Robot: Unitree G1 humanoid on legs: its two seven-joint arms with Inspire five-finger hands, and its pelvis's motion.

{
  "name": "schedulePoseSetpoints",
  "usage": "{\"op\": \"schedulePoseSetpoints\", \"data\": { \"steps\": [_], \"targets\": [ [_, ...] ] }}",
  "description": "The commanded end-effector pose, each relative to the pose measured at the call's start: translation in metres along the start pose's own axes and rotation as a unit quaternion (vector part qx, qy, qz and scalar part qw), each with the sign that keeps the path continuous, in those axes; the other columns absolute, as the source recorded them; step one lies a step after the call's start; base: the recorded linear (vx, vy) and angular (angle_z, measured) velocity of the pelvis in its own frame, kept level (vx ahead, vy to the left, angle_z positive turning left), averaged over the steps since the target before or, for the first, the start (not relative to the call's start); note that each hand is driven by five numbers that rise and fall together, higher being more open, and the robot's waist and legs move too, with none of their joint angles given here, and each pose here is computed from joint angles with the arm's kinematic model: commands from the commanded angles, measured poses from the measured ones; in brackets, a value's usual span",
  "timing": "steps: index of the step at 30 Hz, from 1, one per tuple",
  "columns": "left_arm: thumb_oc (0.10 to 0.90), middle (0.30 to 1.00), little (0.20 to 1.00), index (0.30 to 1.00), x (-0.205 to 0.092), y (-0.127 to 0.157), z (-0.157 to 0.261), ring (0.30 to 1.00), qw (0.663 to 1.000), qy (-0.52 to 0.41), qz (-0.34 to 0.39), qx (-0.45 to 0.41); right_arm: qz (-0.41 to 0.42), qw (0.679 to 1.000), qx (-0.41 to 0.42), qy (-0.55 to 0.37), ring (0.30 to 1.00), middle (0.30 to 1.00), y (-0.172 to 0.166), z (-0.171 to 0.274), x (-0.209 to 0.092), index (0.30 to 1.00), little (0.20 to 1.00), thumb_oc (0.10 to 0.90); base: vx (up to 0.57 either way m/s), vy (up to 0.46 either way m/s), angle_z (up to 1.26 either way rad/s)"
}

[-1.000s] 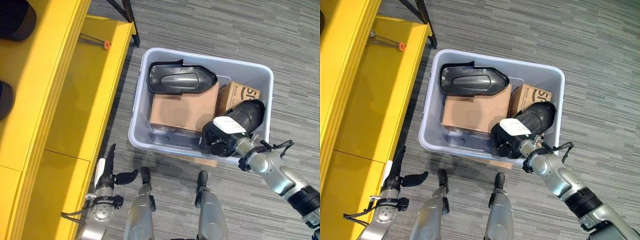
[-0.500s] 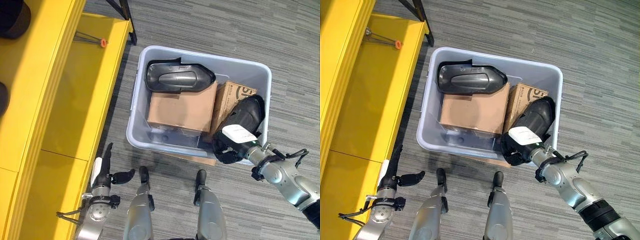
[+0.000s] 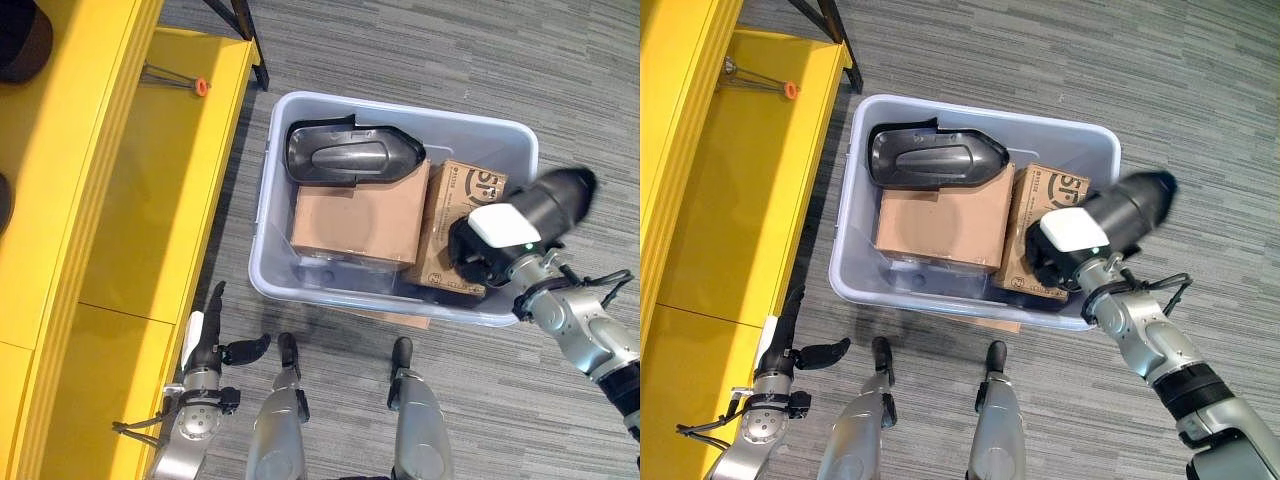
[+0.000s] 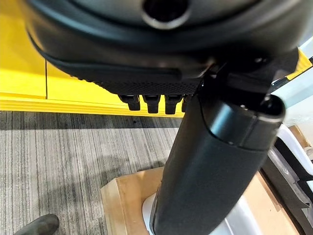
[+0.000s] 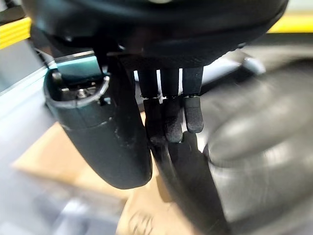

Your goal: Move parts from the plastic box to the shelf.

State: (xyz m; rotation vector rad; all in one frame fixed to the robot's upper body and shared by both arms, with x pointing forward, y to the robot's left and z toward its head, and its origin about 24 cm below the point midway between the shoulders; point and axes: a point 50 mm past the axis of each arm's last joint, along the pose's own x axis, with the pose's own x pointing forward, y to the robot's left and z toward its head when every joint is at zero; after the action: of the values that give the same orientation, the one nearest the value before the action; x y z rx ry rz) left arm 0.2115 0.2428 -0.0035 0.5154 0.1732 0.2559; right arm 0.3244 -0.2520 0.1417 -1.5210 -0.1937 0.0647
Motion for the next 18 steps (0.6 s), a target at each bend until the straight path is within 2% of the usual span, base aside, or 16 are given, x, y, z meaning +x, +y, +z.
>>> {"op": "schedulePoseSetpoints", "data": {
  "steps": [1,18],
  "targets": [
    [0.900,1.000,1.000,1.000,0.000,0.021,0.016,1.000,0.997,-0.064,0.033,0.010,-0.090,0.995,-0.036,-0.012,0.300,0.300,-0.046,-0.002,0.010,0.300,0.300,0.400,0.00,0.000,0.00],
    [0.900,1.000,1.000,1.000,0.001,0.020,0.015,1.000,0.997,-0.063,0.031,0.012,-0.073,0.997,-0.039,-0.006,0.300,0.300,-0.038,-0.006,0.004,0.300,0.300,0.400,0.00,0.001,-0.01]
  ]
}}
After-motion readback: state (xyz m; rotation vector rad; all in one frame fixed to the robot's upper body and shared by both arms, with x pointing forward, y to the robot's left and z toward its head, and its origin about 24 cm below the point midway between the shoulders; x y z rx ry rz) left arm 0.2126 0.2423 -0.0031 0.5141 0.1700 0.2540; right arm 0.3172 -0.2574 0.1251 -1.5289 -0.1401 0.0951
